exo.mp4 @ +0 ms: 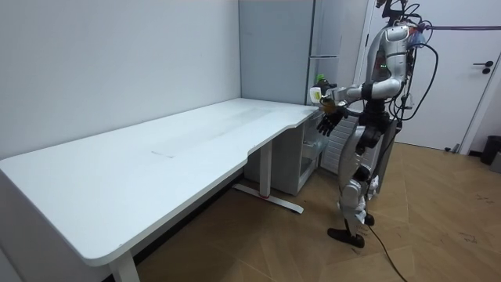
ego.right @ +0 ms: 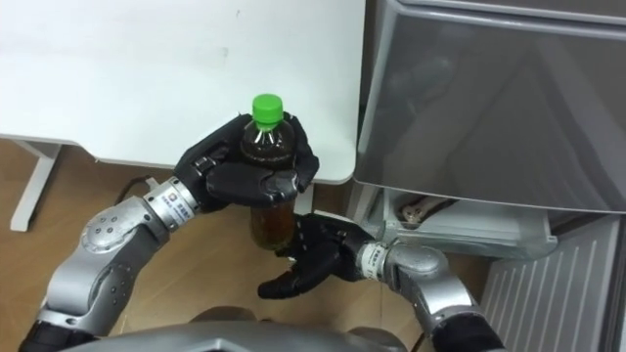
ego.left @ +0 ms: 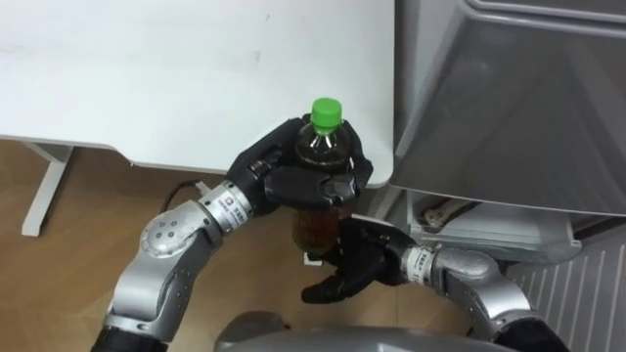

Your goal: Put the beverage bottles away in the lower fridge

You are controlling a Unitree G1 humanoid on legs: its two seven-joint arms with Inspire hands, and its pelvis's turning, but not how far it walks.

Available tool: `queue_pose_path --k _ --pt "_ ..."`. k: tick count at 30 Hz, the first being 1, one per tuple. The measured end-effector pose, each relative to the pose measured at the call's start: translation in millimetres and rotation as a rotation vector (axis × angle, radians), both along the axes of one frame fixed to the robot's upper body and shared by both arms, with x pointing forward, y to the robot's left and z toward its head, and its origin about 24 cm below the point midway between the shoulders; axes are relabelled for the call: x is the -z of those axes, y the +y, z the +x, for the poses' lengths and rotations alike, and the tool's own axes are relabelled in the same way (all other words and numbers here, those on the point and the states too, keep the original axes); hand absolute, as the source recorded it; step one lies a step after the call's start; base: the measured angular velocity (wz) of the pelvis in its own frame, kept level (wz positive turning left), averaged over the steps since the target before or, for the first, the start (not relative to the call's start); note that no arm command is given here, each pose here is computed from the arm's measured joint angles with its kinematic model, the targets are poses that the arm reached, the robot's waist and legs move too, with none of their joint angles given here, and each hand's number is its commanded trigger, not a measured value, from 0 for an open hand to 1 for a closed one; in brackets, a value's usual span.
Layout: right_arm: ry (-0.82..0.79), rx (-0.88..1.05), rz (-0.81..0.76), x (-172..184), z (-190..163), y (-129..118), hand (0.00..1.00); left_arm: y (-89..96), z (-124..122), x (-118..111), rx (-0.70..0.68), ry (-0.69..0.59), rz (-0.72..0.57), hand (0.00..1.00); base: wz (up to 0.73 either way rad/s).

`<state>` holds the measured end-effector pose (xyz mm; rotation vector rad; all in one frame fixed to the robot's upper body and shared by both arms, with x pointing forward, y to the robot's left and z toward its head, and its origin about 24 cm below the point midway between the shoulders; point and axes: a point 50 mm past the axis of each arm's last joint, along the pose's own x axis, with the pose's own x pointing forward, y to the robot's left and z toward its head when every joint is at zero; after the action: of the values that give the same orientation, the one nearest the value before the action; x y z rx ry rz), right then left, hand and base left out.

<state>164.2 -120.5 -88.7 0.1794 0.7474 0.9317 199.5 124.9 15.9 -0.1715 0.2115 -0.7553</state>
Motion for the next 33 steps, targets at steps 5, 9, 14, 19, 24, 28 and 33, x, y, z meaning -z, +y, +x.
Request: queue_pose_path --k 5,9,14,19,24,28,33 --pt "0.022 -0.001 0.091 -4 -1 6 0.0 -2.5 -1 3 0.013 0.011 0.016 1.0 0.0" --pt "0.029 0.0 0.117 -4 -1 8 0.0 -6.5 -3 5 0.029 0.017 0.017 1.0 0.0" --pt "0.045 0.039 0.175 -6 0 8 0.0 -13.6 -6 6 0.056 0.026 0.014 1.0 0.0" --pt "0.058 0.051 0.191 -7 -1 7 0.0 -17.9 -8 11 0.076 0.045 0.017 1.0 -0.02" --pt "0.077 0.059 0.2 -6 -2 7 0.0 -20.4 -10 13 0.092 0.056 0.02 1.0 -0.01" --pt "0.081 0.086 0.222 -7 -1 7 0.0 -21.3 -11 13 0.096 0.057 0.019 1.0 0.0" --pt "0.08 0.093 0.226 -7 0 7 1.0 -21.2 -11 13 0.095 0.057 0.019 1.0 -0.01"
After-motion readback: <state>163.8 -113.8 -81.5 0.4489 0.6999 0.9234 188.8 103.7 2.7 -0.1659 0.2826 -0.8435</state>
